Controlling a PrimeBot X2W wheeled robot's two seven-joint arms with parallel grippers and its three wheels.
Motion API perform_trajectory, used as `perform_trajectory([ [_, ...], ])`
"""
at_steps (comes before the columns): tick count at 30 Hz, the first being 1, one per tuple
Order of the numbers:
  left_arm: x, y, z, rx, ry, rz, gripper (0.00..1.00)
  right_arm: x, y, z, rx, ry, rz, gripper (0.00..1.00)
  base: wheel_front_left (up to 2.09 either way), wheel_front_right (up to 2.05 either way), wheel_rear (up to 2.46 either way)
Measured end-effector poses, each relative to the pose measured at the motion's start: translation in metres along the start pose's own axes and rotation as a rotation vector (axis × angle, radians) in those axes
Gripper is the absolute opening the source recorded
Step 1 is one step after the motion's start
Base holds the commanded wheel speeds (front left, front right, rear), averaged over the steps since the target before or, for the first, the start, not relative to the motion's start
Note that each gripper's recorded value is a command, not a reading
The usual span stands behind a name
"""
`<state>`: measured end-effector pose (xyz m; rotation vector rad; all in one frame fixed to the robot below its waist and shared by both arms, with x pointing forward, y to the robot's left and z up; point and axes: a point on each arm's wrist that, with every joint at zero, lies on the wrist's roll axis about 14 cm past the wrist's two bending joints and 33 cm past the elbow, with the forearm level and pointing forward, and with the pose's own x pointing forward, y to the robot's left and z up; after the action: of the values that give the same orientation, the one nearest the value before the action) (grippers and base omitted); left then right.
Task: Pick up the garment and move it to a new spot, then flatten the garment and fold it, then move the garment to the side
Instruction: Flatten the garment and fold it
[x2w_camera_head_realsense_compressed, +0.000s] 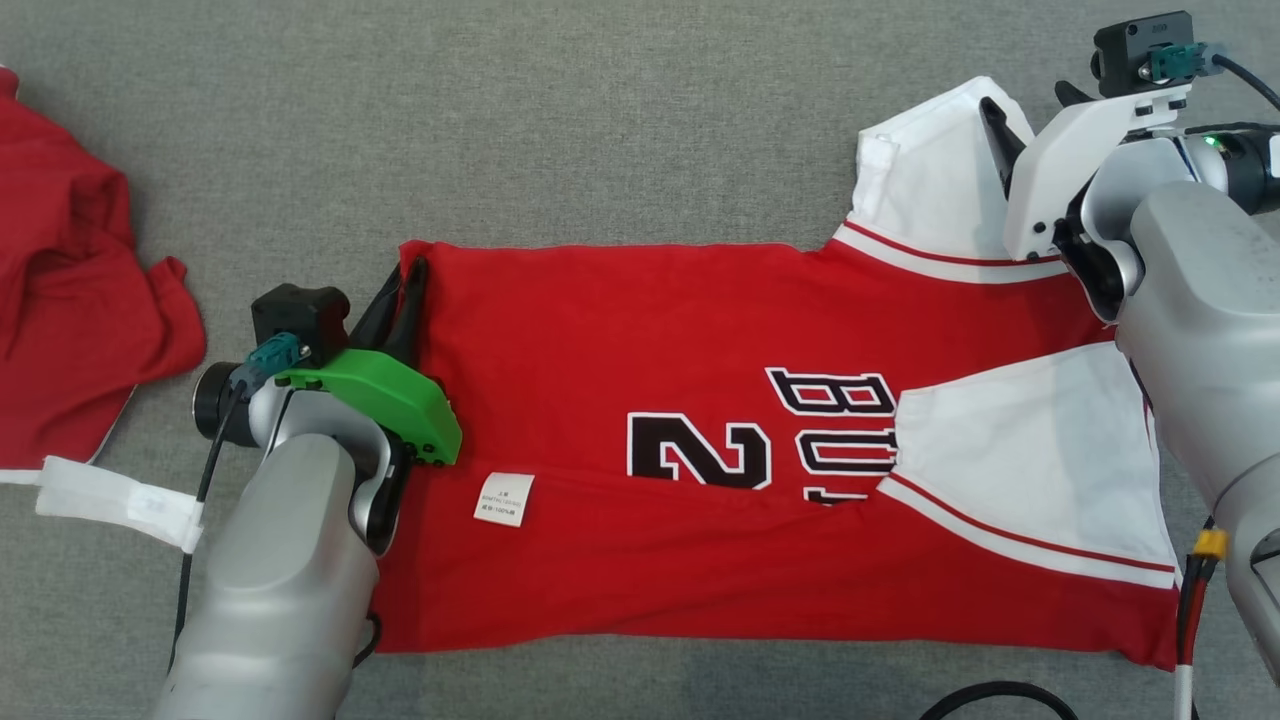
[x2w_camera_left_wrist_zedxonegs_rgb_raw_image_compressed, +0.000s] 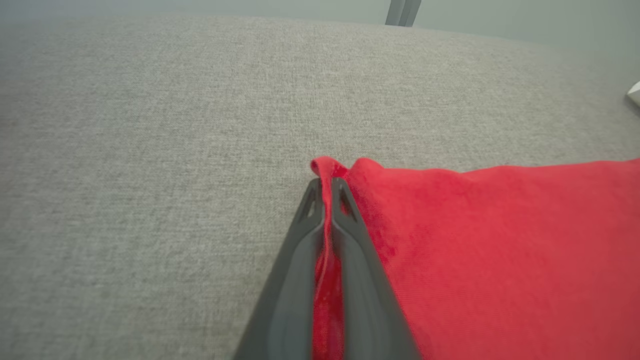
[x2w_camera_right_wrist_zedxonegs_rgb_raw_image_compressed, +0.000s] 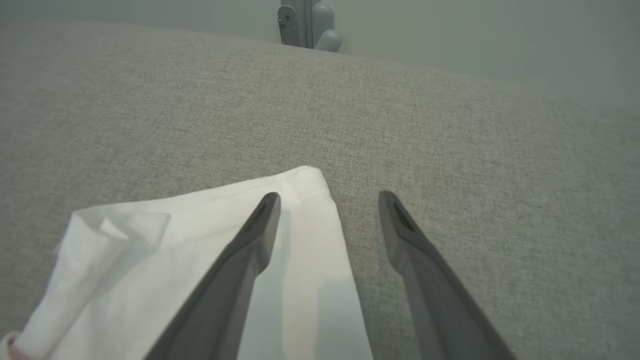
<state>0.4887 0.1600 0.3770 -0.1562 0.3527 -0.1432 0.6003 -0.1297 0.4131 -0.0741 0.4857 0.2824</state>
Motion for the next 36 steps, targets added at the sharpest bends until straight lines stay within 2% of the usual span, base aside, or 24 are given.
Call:
perform_trajectory([
  [7, 0.001, 0.001, -0.002, -0.031, -0.003, 0.007, 0.00, 0.014, 0.003, -0.006, 0.001, 0.031, 0.003, 1.00, 0.00, 0.00, 0.00],
  [8, 0.001, 0.001, -0.002, -0.035, -0.002, 0.008, 0.00, 0.015, 0.004, -0.009, -0.001, 0.042, 0.003, 0.93, 0.00, 0.00, 0.00],
  [10, 0.001, 0.002, -0.004, -0.037, 0.003, 0.009, 0.00, 0.017, 0.005, -0.016, 0.002, 0.066, 0.005, 0.36, 0.00, 0.00, 0.00],
  [11, 0.001, 0.002, -0.005, -0.039, 0.004, 0.009, 0.00, 0.017, 0.005, -0.017, 0.001, 0.068, 0.006, 0.20, 0.00, 0.00, 0.00],
  [12, 0.001, 0.001, -0.006, -0.038, 0.006, 0.008, 0.00, 0.018, 0.005, -0.017, 0.002, 0.069, 0.005, 0.00, 0.00, 0.00, 0.00],
  [18, 0.002, -0.002, -0.005, -0.038, 0.005, -0.001, 0.00, 0.015, -0.001, -0.016, 0.002, 0.058, -0.009, 0.00, 0.00, 0.00, 0.00],
  [25, -0.003, -0.002, 0.002, -0.046, -0.016, 0.003, 0.00, 0.003, 0.009, 0.008, 0.021, -0.067, 0.012, 0.00, 0.00, 0.00, 0.00],
  [36, -0.032, -0.008, 0.022, -0.040, -0.074, -0.009, 0.00, -0.059, 0.009, 0.032, 0.075, -0.240, 0.023, 0.00, 0.00, 0.00, 0.00],
])
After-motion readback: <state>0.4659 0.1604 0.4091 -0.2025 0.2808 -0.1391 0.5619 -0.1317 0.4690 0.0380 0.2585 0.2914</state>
